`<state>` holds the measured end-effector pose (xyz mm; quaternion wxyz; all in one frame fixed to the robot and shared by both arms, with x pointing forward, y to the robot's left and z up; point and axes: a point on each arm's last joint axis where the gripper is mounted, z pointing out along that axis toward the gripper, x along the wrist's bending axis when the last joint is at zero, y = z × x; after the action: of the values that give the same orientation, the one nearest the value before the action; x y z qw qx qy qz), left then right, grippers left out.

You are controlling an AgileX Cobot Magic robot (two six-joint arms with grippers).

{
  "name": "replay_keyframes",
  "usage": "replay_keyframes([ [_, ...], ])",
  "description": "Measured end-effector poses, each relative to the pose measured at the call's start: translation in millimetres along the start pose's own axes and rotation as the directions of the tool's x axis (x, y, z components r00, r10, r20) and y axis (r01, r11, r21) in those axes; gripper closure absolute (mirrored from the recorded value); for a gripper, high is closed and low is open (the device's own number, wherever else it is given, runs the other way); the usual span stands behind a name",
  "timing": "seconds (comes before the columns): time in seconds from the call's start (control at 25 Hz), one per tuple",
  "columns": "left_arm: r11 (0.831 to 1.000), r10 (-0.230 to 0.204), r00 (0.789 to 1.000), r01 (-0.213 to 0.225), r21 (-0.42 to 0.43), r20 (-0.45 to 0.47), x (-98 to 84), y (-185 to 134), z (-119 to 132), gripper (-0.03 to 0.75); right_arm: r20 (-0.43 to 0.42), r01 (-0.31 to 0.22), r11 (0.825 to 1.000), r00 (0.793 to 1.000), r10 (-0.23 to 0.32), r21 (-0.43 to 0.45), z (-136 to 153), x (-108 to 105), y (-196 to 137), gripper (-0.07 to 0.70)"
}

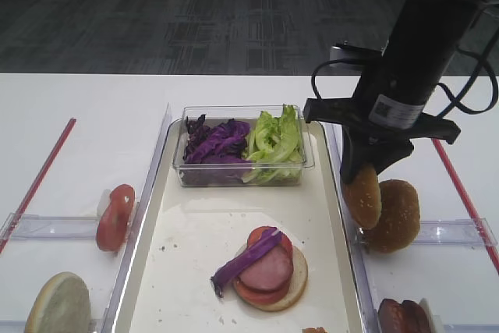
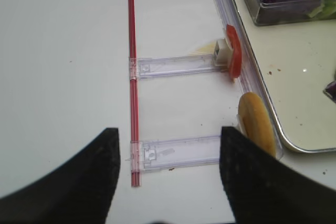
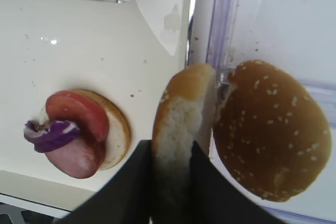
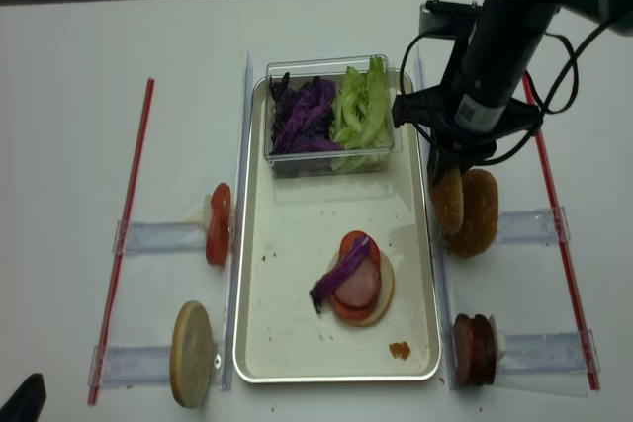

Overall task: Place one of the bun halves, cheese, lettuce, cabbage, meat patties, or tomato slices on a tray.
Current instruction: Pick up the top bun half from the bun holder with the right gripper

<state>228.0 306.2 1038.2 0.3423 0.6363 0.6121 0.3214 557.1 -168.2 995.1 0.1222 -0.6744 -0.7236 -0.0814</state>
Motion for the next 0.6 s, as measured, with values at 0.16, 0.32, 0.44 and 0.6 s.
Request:
replay_keyframes([
  [0.16,1.0,0.0,1.0,0.0,0.0,0.0,0.0,0,0,0.318,-0.019,-0.004,1.0,1.0,0.004,0.008,0,2,-1,0.456],
  [0.32,1.0,0.0,1.0,0.0,0.0,0.0,0.0,0,0,0.318,-0.04,-0.006,1.0,0.999,0.006,0.023,0,4,-2,0.456],
  [0.44,1.0,0.0,1.0,0.0,0.0,0.0,0.0,0,0,0.318,-0.072,0.0,1.0,0.997,0.002,0.029,0,7,-3,0.456],
  [0.6,1.0,0.0,1.0,0.0,0.0,0.0,0.0,0,0,0.318,-0.13,0.009,0.999,0.991,-0.005,0.032,-1,12,-3,0.456],
])
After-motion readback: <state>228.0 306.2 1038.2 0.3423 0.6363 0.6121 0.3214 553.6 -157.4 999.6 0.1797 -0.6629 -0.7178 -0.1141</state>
